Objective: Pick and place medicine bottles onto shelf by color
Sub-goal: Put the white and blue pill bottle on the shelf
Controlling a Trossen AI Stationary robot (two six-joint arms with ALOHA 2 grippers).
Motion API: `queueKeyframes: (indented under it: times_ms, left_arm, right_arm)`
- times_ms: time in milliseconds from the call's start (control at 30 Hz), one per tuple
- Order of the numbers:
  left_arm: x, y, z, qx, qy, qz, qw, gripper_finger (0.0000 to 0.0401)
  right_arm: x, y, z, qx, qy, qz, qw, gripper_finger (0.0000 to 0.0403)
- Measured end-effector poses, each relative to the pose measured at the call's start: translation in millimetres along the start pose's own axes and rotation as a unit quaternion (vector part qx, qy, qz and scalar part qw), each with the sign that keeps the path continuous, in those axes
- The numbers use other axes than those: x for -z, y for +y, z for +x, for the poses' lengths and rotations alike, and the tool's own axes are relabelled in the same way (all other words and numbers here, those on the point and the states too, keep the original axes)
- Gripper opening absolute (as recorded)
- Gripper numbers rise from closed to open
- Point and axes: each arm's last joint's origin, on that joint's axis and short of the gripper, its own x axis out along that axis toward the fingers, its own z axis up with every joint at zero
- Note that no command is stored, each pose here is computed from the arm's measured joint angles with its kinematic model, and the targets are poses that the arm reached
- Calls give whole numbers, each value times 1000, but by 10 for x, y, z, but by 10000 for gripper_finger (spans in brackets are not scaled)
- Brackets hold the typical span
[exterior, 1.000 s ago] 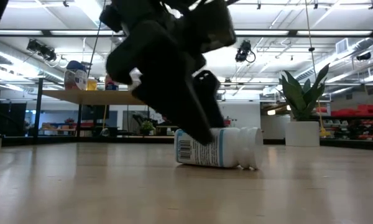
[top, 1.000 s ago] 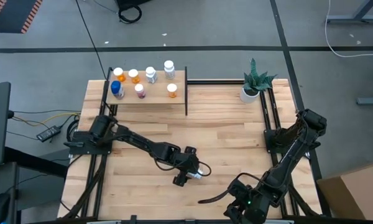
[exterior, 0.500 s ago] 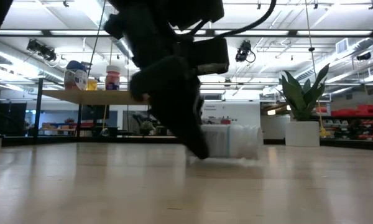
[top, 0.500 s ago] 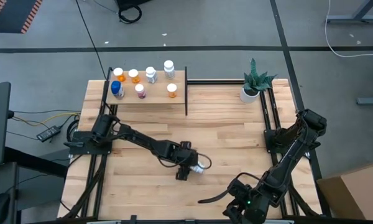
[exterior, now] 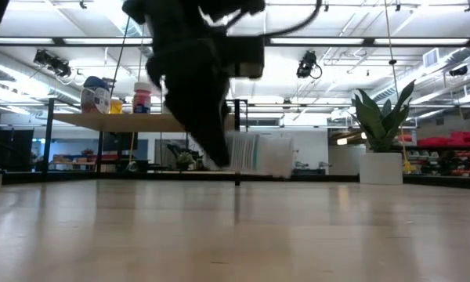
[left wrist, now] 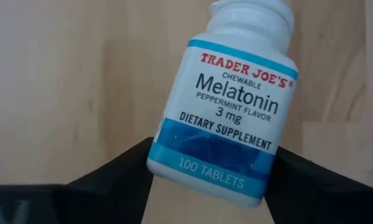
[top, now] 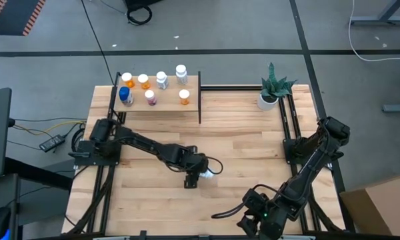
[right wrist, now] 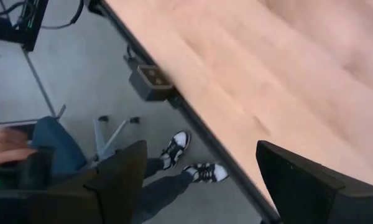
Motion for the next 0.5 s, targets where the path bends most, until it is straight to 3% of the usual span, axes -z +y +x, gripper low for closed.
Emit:
queueKeyframes:
  times_ms: [133,300,500]
  left_arm:
    - [-56,67,-288,1,-27,-37,999,240]
    - [-151,206,-859,-8,-109,-87,990,252]
    - [-146,347,-1460,-8,-192,-142,971,253]
  right_arm:
    - [-77,-17,20,12,-21,-5,1000,310]
    - [-228,-69,49,45,-42,0,998,310]
    - [-609,-66,-187,36,-193,-9,981,310]
